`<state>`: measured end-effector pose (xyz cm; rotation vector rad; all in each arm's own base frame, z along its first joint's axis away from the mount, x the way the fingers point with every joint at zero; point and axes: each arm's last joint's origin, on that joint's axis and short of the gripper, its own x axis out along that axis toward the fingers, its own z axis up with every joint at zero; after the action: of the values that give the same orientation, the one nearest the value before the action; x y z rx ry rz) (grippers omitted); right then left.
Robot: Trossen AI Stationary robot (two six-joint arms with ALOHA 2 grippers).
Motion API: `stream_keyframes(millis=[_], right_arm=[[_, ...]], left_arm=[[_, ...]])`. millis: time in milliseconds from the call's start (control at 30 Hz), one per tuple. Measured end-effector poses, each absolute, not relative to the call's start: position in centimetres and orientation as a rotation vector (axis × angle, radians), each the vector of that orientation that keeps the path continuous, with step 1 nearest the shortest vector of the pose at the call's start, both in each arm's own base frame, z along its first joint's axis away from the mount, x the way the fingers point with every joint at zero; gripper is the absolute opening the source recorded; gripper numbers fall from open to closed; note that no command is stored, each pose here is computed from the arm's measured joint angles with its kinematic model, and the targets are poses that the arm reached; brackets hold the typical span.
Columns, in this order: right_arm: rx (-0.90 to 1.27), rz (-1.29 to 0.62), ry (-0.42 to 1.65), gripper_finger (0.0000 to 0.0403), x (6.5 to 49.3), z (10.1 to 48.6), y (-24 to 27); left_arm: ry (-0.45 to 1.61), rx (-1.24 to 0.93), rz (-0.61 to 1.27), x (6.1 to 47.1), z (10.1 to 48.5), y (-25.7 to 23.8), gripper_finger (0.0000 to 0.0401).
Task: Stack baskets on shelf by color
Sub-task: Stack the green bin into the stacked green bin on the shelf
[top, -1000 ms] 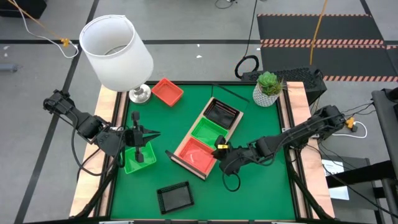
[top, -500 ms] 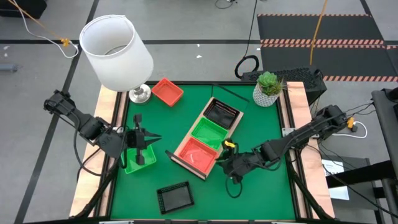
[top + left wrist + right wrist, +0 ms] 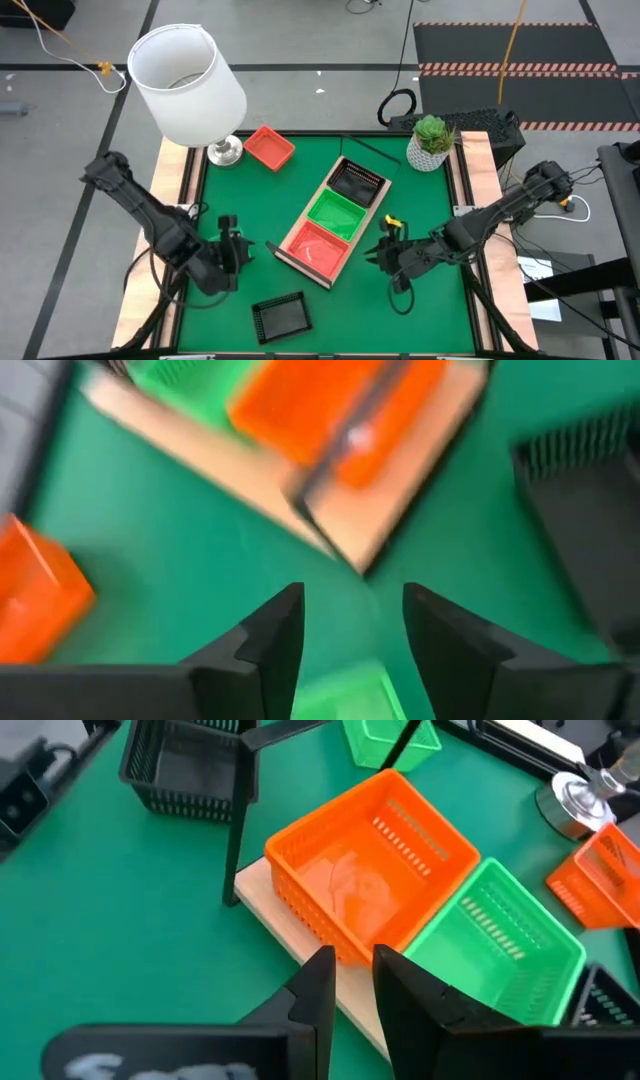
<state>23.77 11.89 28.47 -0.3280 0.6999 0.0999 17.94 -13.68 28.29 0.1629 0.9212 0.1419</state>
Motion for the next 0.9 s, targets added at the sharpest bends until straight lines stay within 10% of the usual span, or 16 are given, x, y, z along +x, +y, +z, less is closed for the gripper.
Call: stream_keyframes(millis=[333,900], right_arm=[[-0.319,0.092,0.724,0.0063,23.2,28.6,11.6],[-0.376,0.093,0.729,0.0063,23.4,26.7,11.0]], left_arm=[[1.24,0.054,0.102,14.8,26.7,-15.4,0.0177],[1.379,0.48,-0.353,10.9,25.1,-18.6,0.0177]])
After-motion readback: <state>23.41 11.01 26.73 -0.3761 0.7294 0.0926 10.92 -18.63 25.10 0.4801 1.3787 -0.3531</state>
